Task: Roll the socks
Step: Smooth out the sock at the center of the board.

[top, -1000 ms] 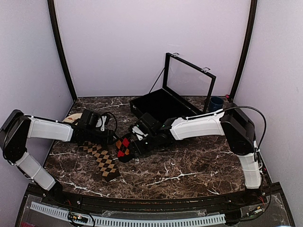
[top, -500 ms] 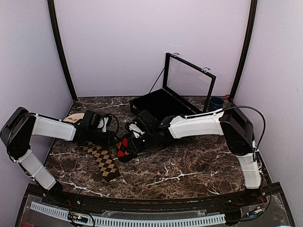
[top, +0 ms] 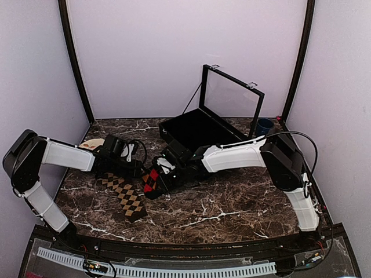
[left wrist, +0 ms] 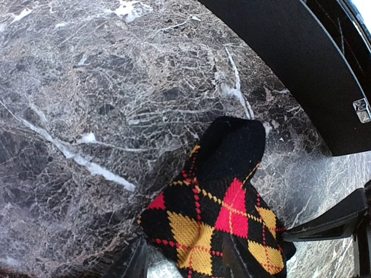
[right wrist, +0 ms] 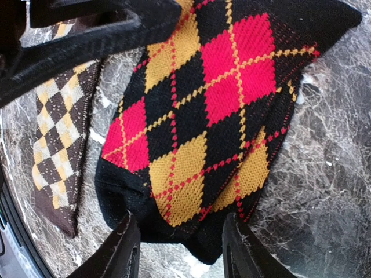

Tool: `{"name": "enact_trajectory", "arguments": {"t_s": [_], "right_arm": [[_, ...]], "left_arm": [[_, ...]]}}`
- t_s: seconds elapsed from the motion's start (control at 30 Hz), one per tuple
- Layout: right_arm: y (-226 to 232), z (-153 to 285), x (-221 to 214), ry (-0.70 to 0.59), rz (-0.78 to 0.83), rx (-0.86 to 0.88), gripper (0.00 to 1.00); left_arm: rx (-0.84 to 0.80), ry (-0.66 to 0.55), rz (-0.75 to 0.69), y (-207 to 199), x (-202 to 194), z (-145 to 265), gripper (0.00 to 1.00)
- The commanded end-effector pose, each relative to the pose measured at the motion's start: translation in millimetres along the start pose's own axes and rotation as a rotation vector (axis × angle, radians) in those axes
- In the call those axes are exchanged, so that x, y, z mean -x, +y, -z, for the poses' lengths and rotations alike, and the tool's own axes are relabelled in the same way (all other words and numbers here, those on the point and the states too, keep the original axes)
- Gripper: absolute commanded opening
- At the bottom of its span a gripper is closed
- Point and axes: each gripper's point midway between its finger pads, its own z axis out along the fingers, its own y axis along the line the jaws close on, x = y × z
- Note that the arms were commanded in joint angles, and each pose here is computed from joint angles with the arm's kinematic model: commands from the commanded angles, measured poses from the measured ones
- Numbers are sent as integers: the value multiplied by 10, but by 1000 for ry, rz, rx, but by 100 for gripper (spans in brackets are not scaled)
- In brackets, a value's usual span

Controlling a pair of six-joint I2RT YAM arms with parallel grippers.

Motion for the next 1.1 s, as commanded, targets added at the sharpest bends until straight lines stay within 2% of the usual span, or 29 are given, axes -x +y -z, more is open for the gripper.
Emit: {"name": "enact_trajectory", "arguments": {"t_s": [0.0, 0.4, 0.8, 1.07], "right_arm": [[108, -42, 47, -3, 1, 33, 44], [97, -74, -36, 25, -7, 39, 35], [96, -90, -48, 30, -26, 53, 11], [110, 5, 80, -5, -23, 51, 3]], "left_arm": [[-17, -18, -20, -50, 101, -2, 47], [-28, -14, -9, -63, 94, -23, 46], [-32, -12, 3, -68, 88, -28, 46], [-23, -15, -1, -51, 79, -17, 45]]}}
